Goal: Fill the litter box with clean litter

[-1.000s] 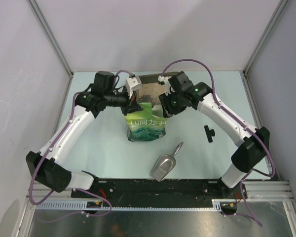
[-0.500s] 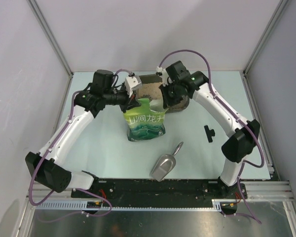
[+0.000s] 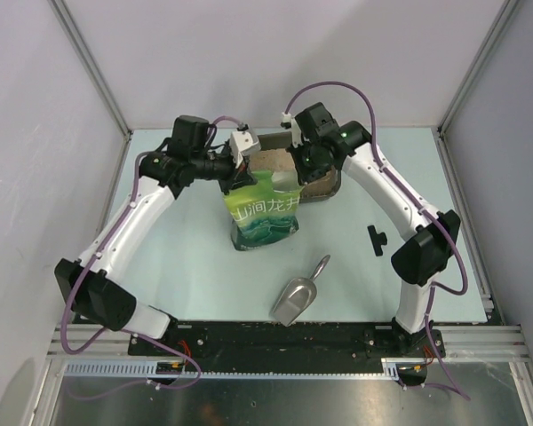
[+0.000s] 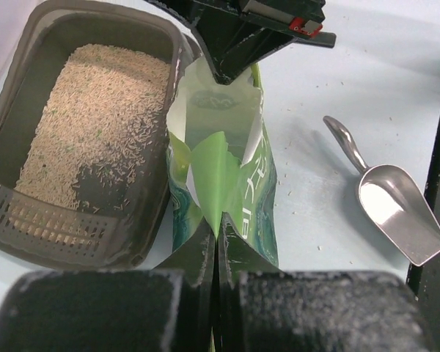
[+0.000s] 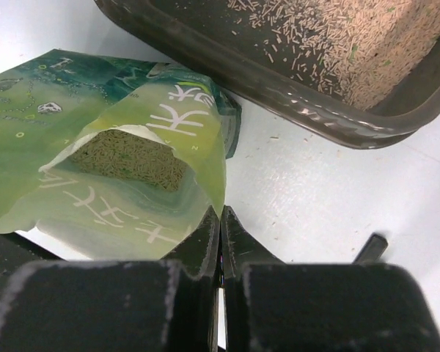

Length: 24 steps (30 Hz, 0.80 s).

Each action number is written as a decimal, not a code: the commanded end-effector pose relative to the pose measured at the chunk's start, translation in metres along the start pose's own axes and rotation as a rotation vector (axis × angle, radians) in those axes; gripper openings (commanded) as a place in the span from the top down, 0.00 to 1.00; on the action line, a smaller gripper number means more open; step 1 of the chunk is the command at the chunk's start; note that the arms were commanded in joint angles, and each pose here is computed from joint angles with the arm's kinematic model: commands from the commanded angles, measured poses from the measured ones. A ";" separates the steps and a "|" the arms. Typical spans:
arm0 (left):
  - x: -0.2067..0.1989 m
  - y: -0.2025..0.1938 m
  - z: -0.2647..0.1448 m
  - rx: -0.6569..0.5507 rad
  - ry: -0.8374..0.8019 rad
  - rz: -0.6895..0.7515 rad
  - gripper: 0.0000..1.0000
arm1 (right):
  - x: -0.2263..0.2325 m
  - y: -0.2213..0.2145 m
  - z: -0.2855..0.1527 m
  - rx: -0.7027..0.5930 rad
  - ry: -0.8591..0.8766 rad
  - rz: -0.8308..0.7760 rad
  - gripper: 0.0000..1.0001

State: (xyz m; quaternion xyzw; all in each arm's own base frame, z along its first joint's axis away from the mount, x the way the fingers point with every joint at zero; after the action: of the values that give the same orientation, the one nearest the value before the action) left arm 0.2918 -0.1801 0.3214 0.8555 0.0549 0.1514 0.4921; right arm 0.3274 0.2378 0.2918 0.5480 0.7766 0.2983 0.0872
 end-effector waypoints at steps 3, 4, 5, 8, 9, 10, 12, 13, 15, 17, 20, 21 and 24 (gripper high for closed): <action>0.016 0.064 -0.010 -0.241 0.001 0.201 1.00 | 0.001 0.032 -0.047 -0.146 0.015 -0.069 1.00; 0.019 0.070 -0.011 -0.253 0.004 0.206 1.00 | 0.006 0.034 -0.051 -0.168 0.041 -0.076 1.00; 0.020 0.073 -0.011 -0.260 0.004 0.209 1.00 | 0.009 0.035 -0.053 -0.167 0.076 -0.077 1.00; 0.027 0.082 -0.010 -0.281 0.008 0.206 1.00 | 0.006 0.031 -0.046 -0.148 0.052 -0.061 1.00; 0.027 0.082 -0.010 -0.282 0.008 0.207 1.00 | 0.003 0.028 -0.044 -0.135 0.041 -0.056 1.00; 0.027 0.078 -0.006 -0.273 0.004 0.201 1.00 | -0.001 0.025 -0.041 -0.118 0.027 -0.050 1.00; 0.027 0.069 0.000 -0.253 -0.004 0.179 1.00 | -0.013 0.018 -0.034 -0.088 -0.002 -0.030 1.00; 0.024 0.062 0.004 -0.239 -0.016 0.151 0.97 | -0.016 0.019 -0.034 -0.093 0.001 -0.023 1.00; 0.021 0.060 0.004 -0.238 -0.025 0.132 0.87 | -0.024 0.024 -0.040 -0.112 0.027 0.000 1.00; 0.020 0.066 -0.001 -0.245 -0.008 0.102 0.69 | -0.029 0.033 -0.047 -0.148 0.068 0.002 0.74; 0.020 0.089 -0.025 -0.263 0.091 0.067 0.43 | -0.049 0.065 -0.085 -0.314 0.109 0.003 0.42; 0.018 0.092 -0.031 -0.266 0.111 0.063 0.37 | -0.056 0.070 -0.095 -0.350 0.100 0.000 0.40; 0.007 0.085 -0.042 -0.250 0.147 0.035 0.30 | -0.059 0.067 -0.115 -0.386 0.135 -0.119 0.34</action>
State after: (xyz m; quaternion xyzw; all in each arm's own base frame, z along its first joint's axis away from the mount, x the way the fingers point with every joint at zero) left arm 0.3091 -0.2011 0.3742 0.8066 0.0527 0.1807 0.5603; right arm 0.3721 0.1716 0.3465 0.5474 0.7352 0.3836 0.1127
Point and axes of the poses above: each gripper's point midway between its finger pads, its own z axis out along the fingers, its own x axis along the line the jaws close on, y = z × x, the point moved 7 cm from there along -z, back along the fingers, and after that the axes turned 10 degrees about z, right-handed, at the moved point
